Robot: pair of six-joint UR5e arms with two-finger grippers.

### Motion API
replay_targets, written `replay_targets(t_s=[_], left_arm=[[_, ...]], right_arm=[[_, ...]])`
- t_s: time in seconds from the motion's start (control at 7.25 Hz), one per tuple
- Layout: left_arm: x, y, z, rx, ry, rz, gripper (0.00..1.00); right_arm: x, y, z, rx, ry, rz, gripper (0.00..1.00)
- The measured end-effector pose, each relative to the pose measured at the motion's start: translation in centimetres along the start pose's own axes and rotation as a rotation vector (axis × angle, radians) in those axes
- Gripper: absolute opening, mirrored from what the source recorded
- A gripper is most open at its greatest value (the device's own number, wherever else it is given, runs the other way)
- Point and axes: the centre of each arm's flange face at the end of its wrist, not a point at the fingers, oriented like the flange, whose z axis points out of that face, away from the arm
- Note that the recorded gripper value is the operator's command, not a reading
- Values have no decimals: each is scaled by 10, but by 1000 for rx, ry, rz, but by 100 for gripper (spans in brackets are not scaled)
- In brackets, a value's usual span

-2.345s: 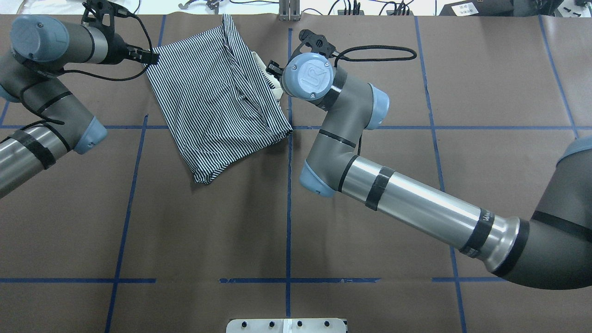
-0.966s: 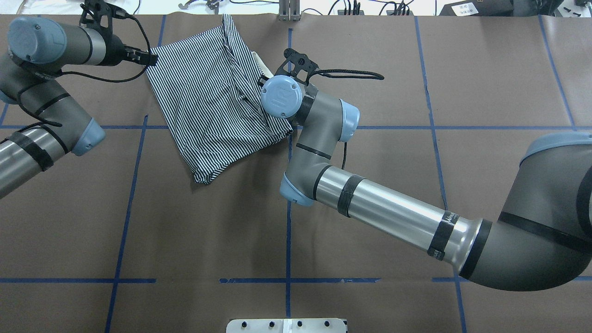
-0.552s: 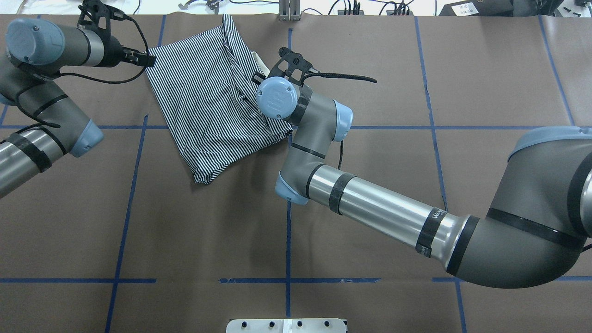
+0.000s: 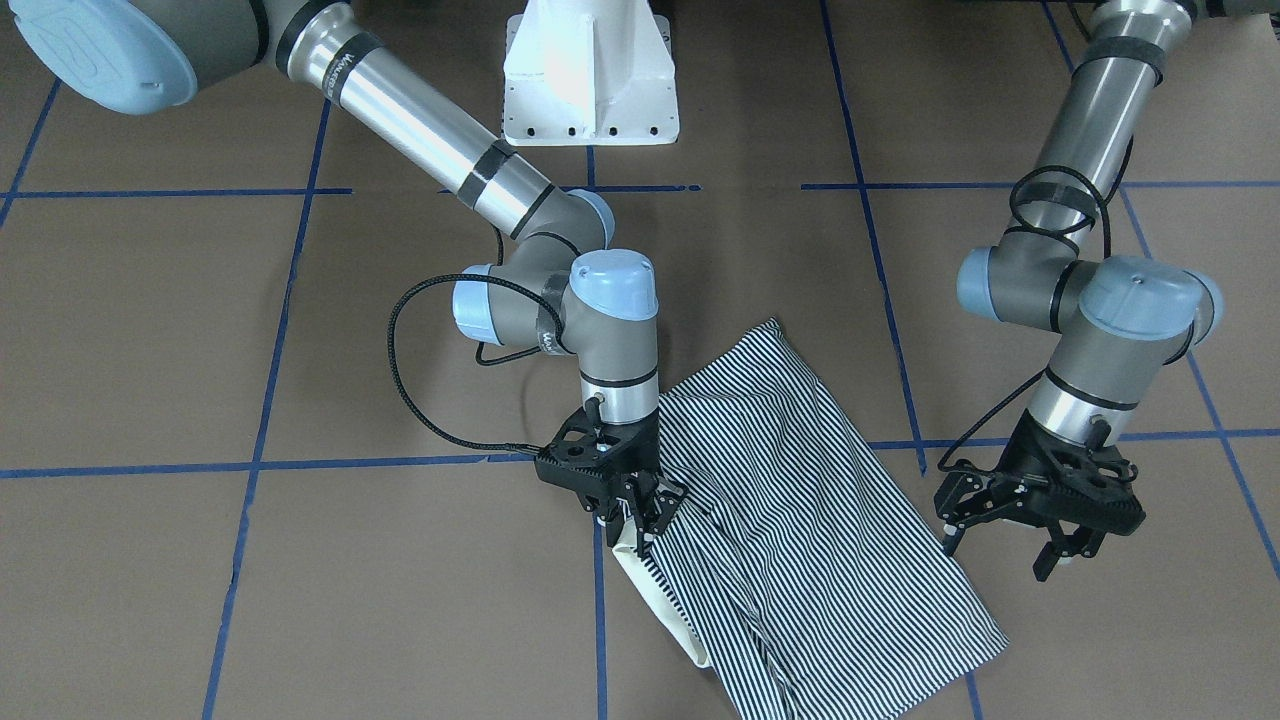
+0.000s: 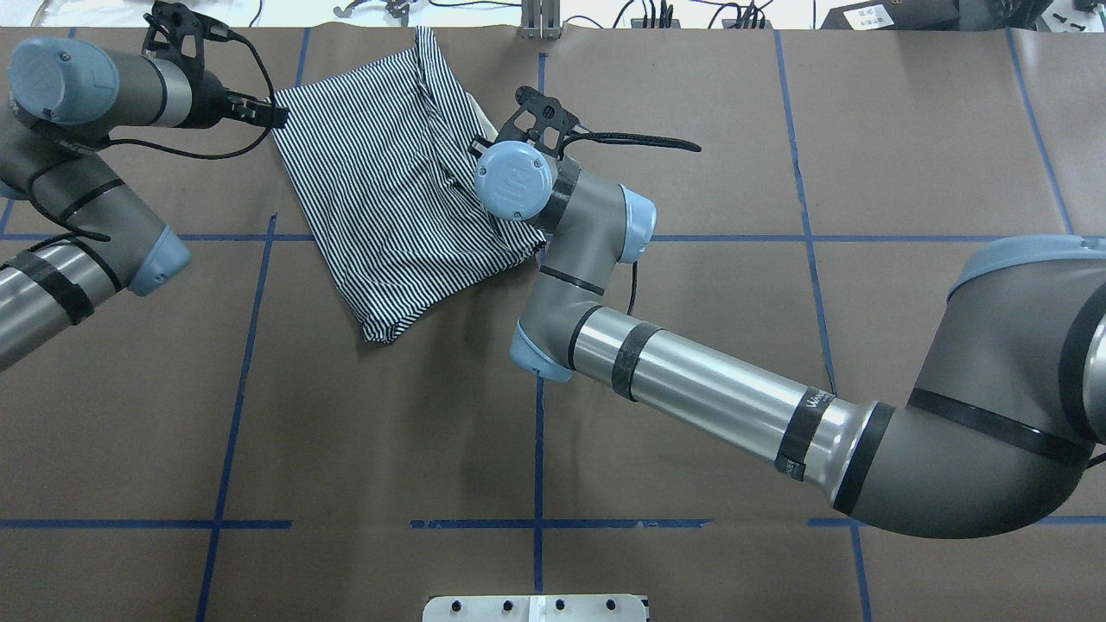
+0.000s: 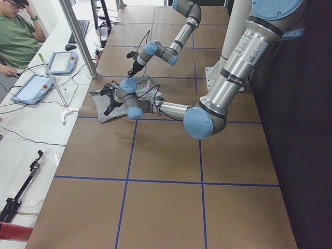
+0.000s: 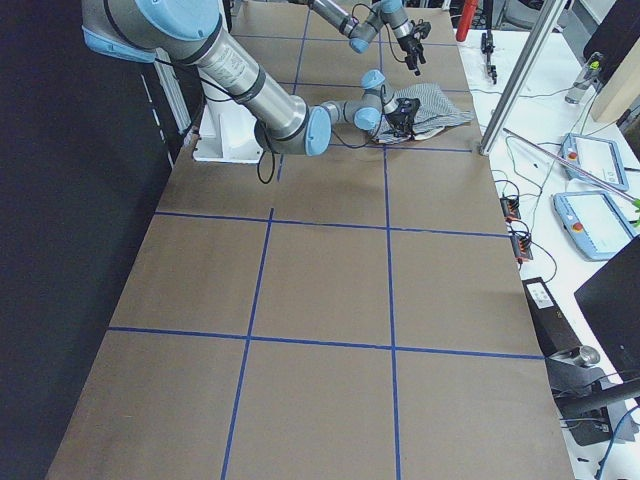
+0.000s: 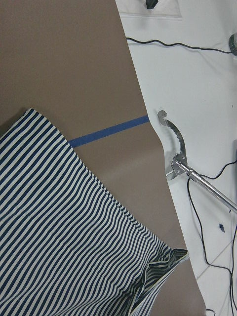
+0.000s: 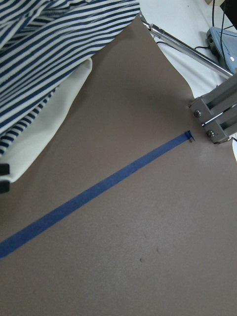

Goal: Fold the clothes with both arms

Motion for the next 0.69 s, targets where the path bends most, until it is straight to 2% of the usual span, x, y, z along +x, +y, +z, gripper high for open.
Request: replay_targets(t_s=[0.14, 0.41, 0.69], left_arm=[[1, -1, -1, 2, 1, 0, 100], [3, -2, -2, 5, 5, 1, 100], [6, -3, -3, 7, 10, 3, 100]], right_arm=[[3, -1, -11, -13, -24, -14, 0], [73, -3, -46, -36, -82, -115, 0], [140, -13, -84, -41, -101, -147, 0]])
